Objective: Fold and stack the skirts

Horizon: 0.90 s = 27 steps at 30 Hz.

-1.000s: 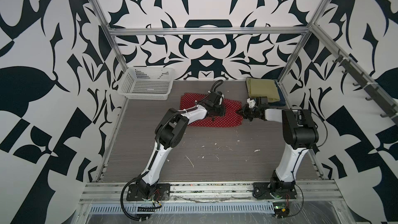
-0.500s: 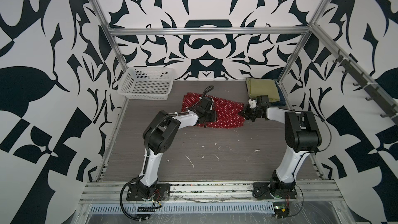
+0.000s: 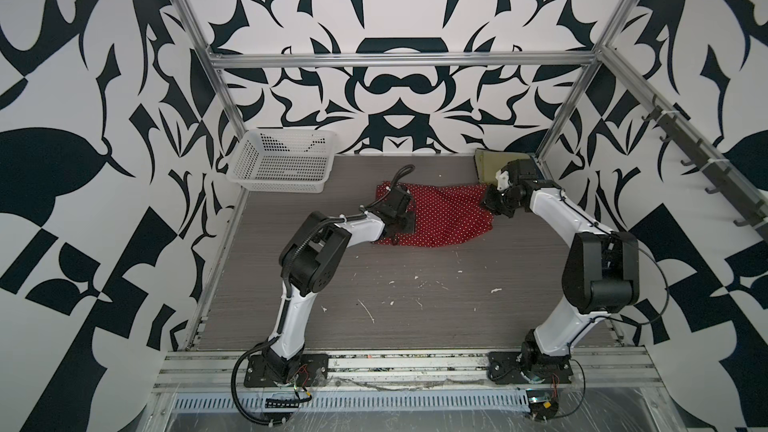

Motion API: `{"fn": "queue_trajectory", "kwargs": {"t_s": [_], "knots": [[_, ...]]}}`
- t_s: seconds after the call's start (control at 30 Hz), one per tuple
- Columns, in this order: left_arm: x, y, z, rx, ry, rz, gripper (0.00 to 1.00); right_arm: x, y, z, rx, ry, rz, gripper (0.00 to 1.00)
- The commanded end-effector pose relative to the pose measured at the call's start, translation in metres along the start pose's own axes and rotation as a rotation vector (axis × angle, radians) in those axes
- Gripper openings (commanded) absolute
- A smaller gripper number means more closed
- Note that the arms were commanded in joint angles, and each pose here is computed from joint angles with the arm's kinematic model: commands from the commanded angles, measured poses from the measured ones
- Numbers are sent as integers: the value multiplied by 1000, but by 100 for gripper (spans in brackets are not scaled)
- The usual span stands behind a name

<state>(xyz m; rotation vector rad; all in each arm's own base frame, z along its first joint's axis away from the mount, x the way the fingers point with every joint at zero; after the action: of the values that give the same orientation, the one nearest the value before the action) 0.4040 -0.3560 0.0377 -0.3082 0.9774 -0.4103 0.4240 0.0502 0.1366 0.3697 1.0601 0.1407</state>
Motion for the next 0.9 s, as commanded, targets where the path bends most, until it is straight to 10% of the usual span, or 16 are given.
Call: {"fn": "queue_trajectory", "kwargs": {"t_s": [0.0, 0.53, 0.7, 0.87], "knots": [[3, -22, 3, 19, 0, -31, 9, -25, 3, 11, -42, -11, -65, 0], [-48, -47, 12, -33, -68, -163, 9, 0, 115, 32, -257, 84, -228, 0], [-120, -11, 46, -123, -249, -122, 35, -2, 123, 39, -276, 61, -255, 0], [-95, 56, 43, -332, -89, -111, 53, -3, 136, 38, -289, 56, -238, 0]]}}
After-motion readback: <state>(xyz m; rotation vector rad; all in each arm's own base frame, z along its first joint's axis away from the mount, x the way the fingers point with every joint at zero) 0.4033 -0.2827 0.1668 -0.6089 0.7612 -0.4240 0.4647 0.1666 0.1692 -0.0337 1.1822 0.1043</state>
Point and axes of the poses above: each gripper's point midway between its finger pads, its own x axis out along the fingers, its own y axis along the line the jaws close on, z = x × y, the point moved 1 cm from there along -x, back along the fingers, and after that the axes turned 11 degrees about -x, right-handed, at the moved point
